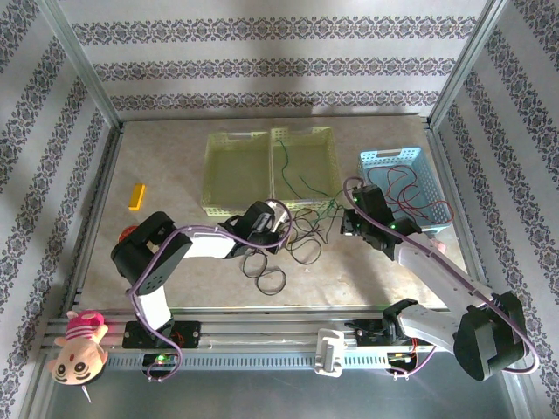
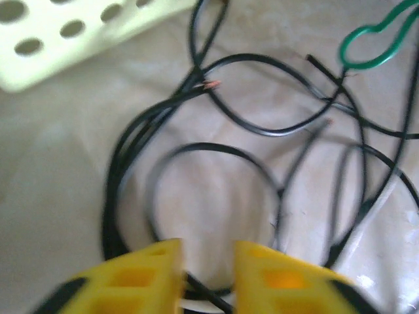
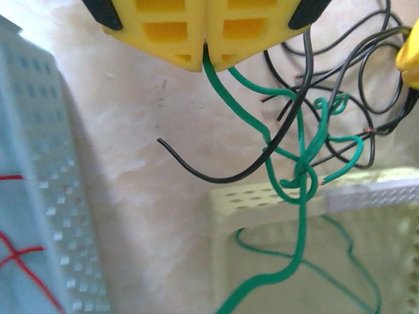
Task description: Untangle the cables
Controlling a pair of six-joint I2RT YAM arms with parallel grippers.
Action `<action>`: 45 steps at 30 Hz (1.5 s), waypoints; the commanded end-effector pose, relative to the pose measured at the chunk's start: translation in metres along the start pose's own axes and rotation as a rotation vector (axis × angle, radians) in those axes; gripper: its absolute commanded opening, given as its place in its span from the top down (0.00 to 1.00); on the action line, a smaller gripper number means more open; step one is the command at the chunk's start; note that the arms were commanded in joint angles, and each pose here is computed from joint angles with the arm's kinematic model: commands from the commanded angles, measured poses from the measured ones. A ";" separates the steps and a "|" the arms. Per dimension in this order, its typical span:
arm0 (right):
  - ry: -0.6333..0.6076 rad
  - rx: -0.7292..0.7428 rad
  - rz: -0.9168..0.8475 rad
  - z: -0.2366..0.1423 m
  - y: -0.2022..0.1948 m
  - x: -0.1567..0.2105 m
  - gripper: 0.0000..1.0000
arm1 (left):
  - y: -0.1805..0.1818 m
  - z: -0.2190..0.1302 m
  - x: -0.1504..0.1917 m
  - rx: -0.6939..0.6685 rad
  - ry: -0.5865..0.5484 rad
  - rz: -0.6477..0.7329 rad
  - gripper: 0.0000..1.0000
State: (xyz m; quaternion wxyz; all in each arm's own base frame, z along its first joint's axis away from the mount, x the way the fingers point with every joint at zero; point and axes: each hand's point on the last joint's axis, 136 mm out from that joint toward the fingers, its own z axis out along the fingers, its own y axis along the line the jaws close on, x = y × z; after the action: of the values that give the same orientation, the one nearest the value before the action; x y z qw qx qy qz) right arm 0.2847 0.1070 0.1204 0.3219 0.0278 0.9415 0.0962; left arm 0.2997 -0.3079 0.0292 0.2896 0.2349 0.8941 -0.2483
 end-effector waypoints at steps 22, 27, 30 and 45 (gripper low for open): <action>0.052 -0.287 0.074 -0.002 0.065 -0.017 0.97 | -0.102 0.022 -0.054 0.187 -0.011 0.205 0.60; 0.043 -0.312 0.122 -0.008 0.058 -0.018 0.97 | -0.067 0.024 -0.071 -0.008 -0.123 0.143 0.86; 0.042 -0.306 0.148 -0.008 0.050 -0.015 0.97 | -0.069 0.014 -0.076 0.007 -0.162 0.141 0.94; 0.092 -0.153 0.134 0.003 0.015 0.003 0.98 | -0.055 -0.057 -0.091 0.046 -0.276 0.062 1.00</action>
State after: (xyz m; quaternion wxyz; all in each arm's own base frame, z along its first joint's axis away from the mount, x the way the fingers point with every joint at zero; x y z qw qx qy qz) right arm 0.2845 0.1312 0.1256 0.2784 0.0645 0.9335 0.2168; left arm 0.3007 -0.3604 0.1290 0.3873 0.2590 0.8315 -0.3025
